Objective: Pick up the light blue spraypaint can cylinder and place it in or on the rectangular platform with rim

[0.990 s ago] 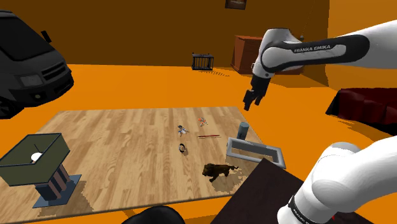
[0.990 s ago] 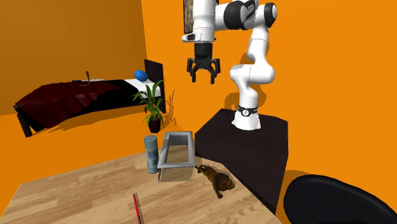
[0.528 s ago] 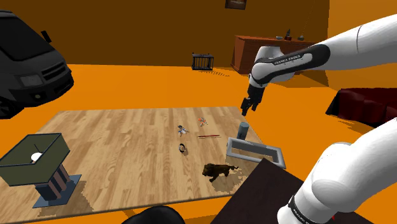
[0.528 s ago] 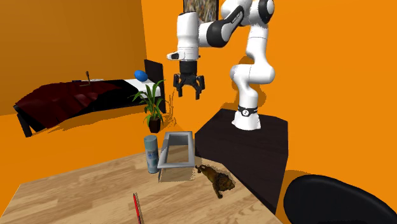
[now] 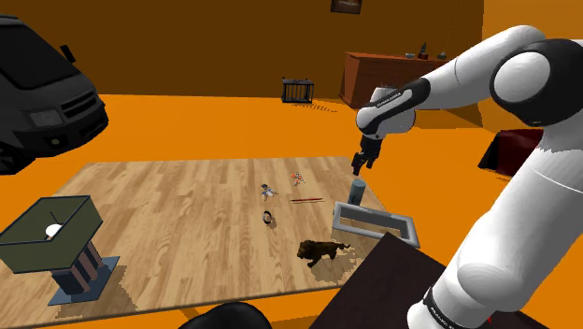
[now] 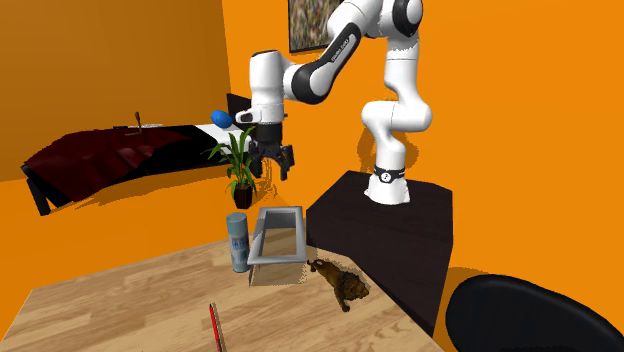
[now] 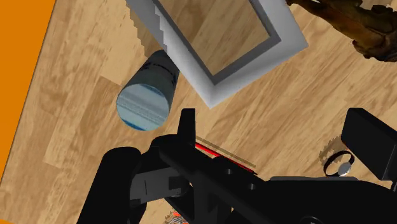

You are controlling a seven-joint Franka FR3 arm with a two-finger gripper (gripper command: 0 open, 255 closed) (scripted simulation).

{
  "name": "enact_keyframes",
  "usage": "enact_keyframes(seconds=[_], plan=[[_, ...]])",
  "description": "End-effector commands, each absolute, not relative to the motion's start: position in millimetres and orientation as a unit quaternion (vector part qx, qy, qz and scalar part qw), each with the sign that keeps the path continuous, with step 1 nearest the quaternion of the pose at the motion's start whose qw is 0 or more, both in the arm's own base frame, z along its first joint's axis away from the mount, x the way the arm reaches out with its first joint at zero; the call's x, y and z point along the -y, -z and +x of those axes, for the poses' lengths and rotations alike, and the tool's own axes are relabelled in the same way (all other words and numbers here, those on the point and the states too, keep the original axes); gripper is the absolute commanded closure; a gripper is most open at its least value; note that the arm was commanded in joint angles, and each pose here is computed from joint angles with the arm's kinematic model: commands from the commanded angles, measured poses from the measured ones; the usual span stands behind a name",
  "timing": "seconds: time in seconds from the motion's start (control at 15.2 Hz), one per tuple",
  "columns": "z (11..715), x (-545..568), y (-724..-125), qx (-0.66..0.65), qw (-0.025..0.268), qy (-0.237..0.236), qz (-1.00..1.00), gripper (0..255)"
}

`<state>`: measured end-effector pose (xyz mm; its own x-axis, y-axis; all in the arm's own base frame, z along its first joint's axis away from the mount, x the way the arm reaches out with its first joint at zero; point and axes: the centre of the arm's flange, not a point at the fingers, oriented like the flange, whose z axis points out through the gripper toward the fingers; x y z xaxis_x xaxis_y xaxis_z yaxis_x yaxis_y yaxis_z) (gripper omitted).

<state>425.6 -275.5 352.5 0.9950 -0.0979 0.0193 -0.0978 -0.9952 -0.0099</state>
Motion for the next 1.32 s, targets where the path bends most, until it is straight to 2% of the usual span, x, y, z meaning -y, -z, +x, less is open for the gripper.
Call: enact_keyframes(seconds=[0.0, 0.79, 1.25], plan=[[432.0, 289.5, -331.1, -0.050, 0.004, 0.009, -0.999, 0], [476.6, 391.1, -218.6, -0.057, 0.001, 0.000, -0.998, 0], [476.6, 391.0, -181.6, -0.057, 0.001, 0.000, -0.998, 0]])
